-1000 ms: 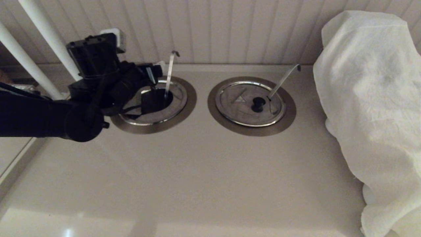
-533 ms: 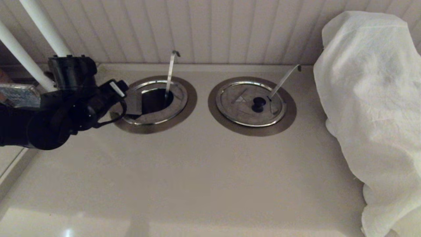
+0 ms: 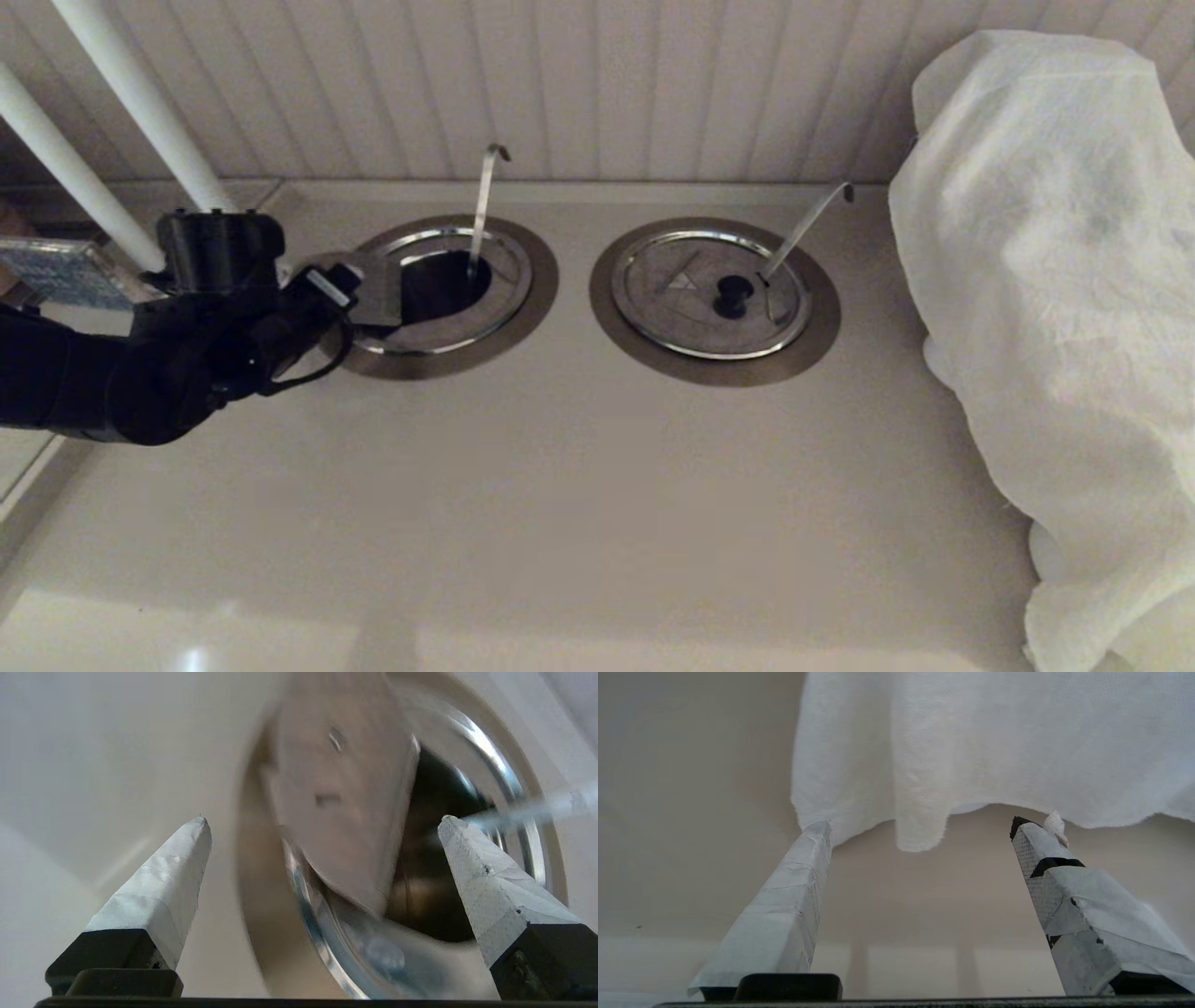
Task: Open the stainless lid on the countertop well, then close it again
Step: Close the lid
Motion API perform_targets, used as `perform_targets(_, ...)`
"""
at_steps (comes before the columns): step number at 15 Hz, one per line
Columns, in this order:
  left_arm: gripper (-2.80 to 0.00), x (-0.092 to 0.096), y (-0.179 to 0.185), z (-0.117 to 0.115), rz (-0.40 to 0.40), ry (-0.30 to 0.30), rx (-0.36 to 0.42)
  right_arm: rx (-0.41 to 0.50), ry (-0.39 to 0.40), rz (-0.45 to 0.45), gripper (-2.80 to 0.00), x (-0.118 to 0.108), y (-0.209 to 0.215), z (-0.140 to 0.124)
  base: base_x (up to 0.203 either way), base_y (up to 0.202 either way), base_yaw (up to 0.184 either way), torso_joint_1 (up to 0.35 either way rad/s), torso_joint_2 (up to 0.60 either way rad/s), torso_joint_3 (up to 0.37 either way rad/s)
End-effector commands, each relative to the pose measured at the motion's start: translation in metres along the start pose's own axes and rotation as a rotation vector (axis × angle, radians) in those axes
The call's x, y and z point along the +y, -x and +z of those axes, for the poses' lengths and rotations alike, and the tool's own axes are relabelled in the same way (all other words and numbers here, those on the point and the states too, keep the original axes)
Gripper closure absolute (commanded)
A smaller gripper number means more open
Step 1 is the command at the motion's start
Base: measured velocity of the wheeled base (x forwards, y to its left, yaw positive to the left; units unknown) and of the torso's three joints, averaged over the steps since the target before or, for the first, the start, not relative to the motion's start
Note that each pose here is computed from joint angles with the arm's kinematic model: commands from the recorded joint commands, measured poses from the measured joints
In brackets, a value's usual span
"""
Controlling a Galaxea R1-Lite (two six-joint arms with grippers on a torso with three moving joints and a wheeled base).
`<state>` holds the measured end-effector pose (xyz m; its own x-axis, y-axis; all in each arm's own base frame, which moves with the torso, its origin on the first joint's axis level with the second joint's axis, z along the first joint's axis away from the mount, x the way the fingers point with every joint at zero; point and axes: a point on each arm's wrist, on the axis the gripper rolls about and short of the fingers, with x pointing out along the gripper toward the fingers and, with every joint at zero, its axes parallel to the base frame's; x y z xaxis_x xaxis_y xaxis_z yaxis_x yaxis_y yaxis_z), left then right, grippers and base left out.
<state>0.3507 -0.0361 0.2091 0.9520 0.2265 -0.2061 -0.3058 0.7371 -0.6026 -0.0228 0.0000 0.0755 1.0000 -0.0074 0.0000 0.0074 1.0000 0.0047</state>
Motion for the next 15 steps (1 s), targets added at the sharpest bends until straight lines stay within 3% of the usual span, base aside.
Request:
perform_targets(1, -2.80, 0.001, -0.008, -0.003, -0.013, 0.008, -0.014, 0.000, 0.000, 0.000, -2.80, 0.000, 0.000, 0.000, 0.000, 0.000, 0.000, 0.000, 0.00, 0.000)
perform_targets(5, -2.80, -0.002, -0.014, -0.004, -0.064, -0.011, -0.062, 0.000, 0.000, 0.000, -2.80, 0.000, 0.000, 0.000, 0.000, 0.000, 0.000, 0.000, 0.00, 0.000)
perform_targets(15, -2.80, -0.010, -0.016, 0.004, -0.090, -0.037, -0.095, 0.000, 0.000, 0.000, -2.80, 0.000, 0.000, 0.000, 0.000, 0.000, 0.000, 0.000, 0.00, 0.000)
